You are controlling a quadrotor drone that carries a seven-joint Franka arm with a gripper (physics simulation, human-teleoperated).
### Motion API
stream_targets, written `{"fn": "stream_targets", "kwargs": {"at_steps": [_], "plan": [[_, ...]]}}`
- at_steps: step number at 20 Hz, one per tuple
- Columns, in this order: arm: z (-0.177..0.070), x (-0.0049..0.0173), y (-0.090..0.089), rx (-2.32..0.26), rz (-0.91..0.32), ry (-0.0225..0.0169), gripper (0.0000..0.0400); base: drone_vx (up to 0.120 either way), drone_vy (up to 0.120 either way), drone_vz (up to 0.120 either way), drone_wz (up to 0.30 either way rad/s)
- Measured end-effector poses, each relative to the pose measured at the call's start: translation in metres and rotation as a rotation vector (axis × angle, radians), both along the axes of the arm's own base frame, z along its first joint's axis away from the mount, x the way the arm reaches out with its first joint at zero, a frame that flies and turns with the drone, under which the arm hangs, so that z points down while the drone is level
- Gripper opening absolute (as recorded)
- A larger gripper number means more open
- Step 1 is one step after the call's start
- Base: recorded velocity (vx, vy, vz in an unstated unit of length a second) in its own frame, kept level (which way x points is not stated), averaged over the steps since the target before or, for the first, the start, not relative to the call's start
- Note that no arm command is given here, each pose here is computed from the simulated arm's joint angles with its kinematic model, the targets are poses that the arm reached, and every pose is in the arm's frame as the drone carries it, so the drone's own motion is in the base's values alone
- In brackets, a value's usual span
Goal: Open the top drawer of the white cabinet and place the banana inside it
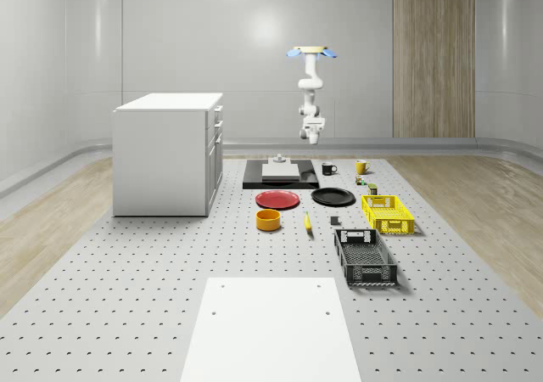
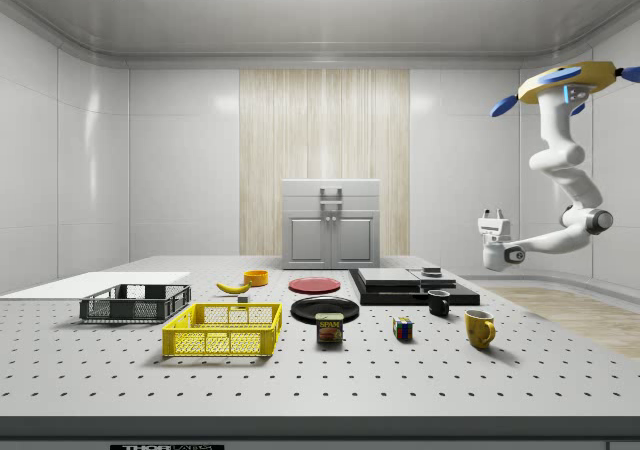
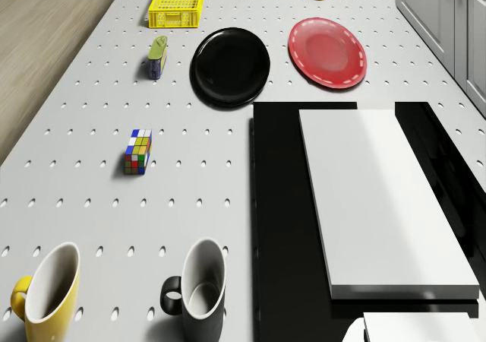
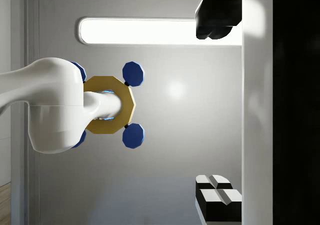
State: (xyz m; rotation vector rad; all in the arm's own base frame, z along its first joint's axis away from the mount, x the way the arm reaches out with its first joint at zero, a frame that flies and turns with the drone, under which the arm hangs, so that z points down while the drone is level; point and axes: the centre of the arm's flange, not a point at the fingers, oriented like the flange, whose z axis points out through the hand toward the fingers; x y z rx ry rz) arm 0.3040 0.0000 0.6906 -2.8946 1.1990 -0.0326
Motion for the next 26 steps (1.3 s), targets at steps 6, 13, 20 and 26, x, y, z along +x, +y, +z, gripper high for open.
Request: {"fn": "stream_targets", "kwargs": {"at_steps": [6,13,20,26], "plan": [[-0.028,0.0009,-0.068,0.764,0.008,0.0087,0.04,0.12,-0.12,0.04,0.0],[-0.076,0.002,-0.096,1.33,0.017,0.0136,0.04,0.12,-0.12,0.12,0.0],[-0.092,0.0024,-0.099,1.502,0.02,0.0151,0.04,0.12,-0.12,0.12,0.0],[-0.097,0.0025,-0.099,1.547,0.021,0.0158,0.04,0.12,-0.12,0.12,0.0]]}}
